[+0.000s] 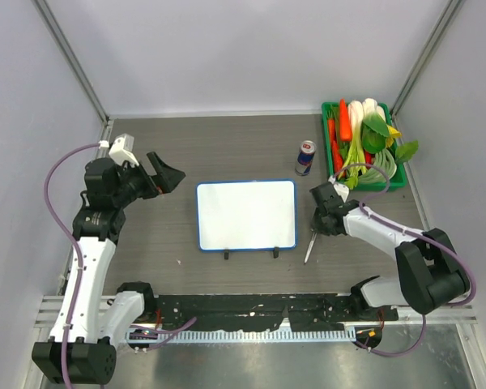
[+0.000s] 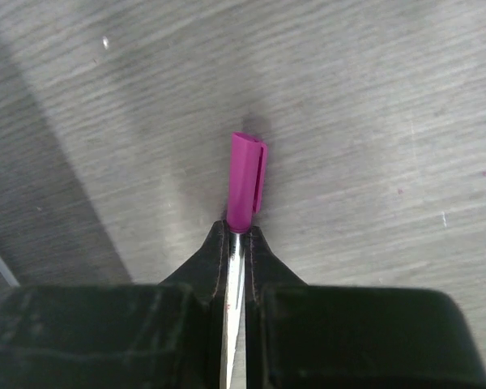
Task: Write a sentence on the whiteboard
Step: Pick up the whiteboard marker from the center of the board, then pass from the right arm to the left
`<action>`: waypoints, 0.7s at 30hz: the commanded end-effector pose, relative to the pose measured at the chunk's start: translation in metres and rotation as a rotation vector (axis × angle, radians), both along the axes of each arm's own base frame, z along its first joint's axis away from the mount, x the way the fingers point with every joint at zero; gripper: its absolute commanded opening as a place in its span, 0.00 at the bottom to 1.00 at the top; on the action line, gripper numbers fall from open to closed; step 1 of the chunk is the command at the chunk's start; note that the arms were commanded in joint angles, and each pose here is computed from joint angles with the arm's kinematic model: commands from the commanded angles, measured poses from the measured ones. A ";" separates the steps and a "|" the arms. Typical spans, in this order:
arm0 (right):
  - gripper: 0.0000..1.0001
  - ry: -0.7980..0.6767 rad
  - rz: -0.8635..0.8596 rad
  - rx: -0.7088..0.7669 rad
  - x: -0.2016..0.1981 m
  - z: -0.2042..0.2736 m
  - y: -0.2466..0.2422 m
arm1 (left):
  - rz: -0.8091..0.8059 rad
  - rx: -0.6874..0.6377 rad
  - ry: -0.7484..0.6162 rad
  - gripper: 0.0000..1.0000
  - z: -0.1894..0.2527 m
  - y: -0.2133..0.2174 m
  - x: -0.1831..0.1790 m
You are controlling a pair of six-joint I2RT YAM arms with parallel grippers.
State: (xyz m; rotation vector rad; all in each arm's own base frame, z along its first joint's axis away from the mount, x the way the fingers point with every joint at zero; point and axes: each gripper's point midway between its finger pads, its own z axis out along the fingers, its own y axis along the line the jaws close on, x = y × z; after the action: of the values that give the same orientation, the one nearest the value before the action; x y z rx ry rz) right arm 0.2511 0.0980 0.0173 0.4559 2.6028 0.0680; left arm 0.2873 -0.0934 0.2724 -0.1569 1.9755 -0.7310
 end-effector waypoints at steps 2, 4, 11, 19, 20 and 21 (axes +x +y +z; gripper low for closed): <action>0.02 -0.119 -0.021 -0.014 0.014 0.055 -0.007 | -0.119 0.001 -0.122 1.00 0.041 -0.014 -0.016; 0.01 -0.221 -0.021 -0.008 0.028 0.095 -0.007 | -0.151 -0.003 -0.122 1.00 0.047 -0.019 -0.019; 0.01 -0.521 0.021 0.074 0.048 0.217 -0.001 | -0.347 0.005 -0.112 1.00 0.056 -0.082 -0.031; 0.02 -0.659 0.108 0.328 0.043 0.283 0.036 | -0.648 -0.030 -0.104 0.97 0.053 -0.206 -0.051; 0.01 -0.663 0.116 0.360 0.040 0.286 0.041 | -0.684 -0.034 -0.105 0.97 0.052 -0.222 -0.056; 0.01 -0.664 0.127 0.380 0.040 0.287 0.044 | -0.721 -0.037 -0.096 0.97 0.049 -0.238 -0.060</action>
State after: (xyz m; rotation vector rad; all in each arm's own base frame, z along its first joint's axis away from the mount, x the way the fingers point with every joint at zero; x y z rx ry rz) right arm 0.2954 0.1217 0.2792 0.3499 2.0026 0.4815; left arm 0.2323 -0.2781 0.2958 0.4909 2.0355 -1.1077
